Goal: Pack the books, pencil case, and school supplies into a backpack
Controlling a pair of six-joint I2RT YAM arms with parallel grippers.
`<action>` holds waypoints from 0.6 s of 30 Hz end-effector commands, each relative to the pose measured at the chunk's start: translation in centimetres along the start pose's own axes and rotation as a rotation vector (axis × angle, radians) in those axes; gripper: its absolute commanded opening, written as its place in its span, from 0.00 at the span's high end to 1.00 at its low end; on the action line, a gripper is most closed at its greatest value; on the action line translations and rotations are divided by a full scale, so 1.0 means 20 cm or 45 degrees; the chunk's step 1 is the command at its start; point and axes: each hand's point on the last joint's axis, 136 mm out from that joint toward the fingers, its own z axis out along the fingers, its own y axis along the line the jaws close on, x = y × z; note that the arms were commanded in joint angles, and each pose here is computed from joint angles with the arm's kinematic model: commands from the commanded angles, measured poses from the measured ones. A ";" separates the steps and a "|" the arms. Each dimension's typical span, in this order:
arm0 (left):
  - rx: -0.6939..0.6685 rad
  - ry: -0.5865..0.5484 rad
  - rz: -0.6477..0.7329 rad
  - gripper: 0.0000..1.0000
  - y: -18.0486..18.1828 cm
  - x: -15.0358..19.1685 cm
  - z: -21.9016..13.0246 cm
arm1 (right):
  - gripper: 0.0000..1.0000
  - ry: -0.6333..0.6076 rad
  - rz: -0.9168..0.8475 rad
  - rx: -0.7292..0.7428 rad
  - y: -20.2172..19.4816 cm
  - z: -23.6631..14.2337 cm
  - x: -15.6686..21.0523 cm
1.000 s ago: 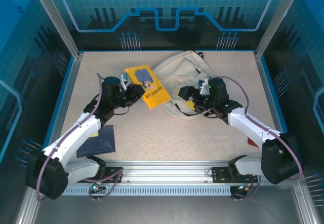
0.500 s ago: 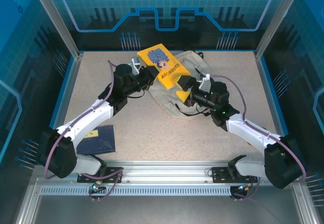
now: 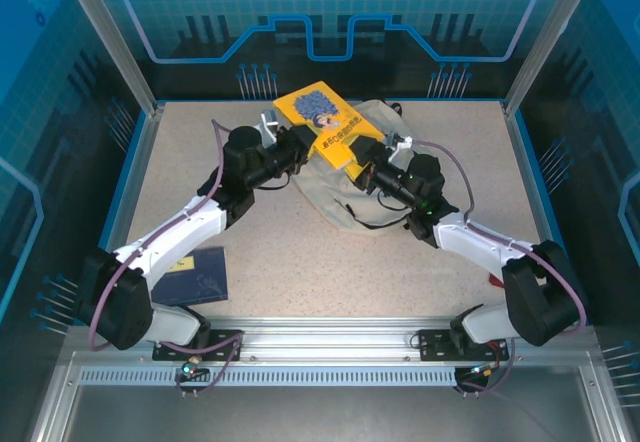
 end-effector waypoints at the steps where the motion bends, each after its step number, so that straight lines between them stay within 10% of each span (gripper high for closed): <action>1: 0.167 -0.011 0.032 0.89 -0.19 0.00 -0.02 | 0.47 -0.035 0.005 -0.134 0.15 0.03 -0.02; 9: 0.114 0.023 0.005 0.84 -0.13 0.02 -0.04 | 0.85 -0.093 0.019 -0.074 0.08 0.01 -0.06; 18: -0.383 0.163 0.201 0.25 0.26 0.11 -0.10 | 0.94 -0.191 -0.426 0.456 0.02 -0.28 -0.16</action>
